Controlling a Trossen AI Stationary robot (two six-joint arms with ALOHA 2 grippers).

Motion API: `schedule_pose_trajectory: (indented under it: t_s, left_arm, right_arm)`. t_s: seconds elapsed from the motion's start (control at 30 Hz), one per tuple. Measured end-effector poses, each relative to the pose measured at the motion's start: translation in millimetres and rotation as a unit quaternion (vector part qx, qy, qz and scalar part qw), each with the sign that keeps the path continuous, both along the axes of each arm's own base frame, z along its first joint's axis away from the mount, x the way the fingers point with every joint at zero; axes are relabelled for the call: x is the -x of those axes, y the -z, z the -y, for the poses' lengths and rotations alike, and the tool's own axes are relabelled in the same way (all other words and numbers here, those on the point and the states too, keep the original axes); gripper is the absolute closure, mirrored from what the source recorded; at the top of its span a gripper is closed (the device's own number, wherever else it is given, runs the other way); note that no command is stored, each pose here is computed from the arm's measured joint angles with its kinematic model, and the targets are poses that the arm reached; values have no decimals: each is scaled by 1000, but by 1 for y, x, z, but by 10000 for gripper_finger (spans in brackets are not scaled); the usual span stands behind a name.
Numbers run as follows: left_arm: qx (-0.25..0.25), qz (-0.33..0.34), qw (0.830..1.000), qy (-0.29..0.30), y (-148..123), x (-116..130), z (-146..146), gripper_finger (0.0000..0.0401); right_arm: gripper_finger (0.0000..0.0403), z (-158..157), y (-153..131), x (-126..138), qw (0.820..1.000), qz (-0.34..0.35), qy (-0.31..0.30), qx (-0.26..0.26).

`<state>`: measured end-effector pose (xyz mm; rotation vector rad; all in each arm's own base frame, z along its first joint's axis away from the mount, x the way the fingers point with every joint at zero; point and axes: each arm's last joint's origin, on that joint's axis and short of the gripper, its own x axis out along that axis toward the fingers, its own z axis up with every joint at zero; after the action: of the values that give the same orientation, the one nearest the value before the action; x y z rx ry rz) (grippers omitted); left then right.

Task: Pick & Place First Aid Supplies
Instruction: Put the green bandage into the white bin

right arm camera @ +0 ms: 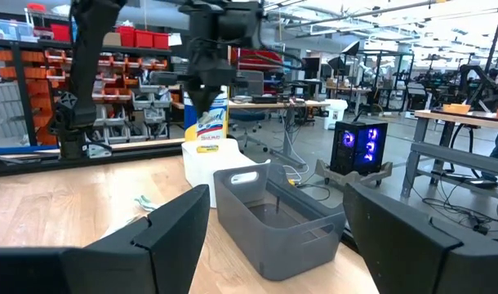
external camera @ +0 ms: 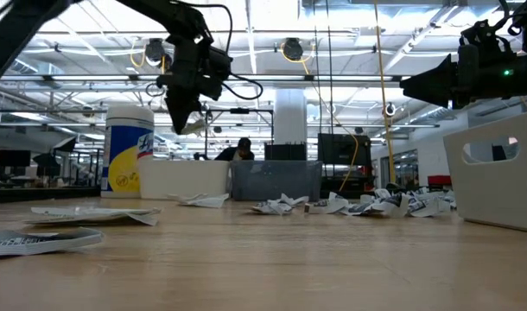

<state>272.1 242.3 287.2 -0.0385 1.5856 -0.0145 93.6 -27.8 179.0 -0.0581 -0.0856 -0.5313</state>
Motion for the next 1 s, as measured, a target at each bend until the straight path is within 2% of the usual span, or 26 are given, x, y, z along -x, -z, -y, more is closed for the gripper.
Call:
schedule_pose_trajectory:
  t_s: [0.27, 0.67, 0.87, 1.0]
  left_arm:
    - [-8, 7, 1000, -16, 1, -4, -30, 401]
    - [41, -61, 997, -19, 70, -21, -52, 401]
    - [48, -68, 996, -18, 87, -26, -56, 401]
    - [47, -61, 997, -19, 89, -28, -56, 401]
  right_arm:
    - [124, 0, 0, 0, 1000, 0, 0, 0]
    - [124, 0, 0, 0, 1000, 0, 0, 0]
    - [124, 0, 0, 0, 1000, 0, 0, 0]
    - [124, 0, 0, 0, 1000, 0, 0, 0]
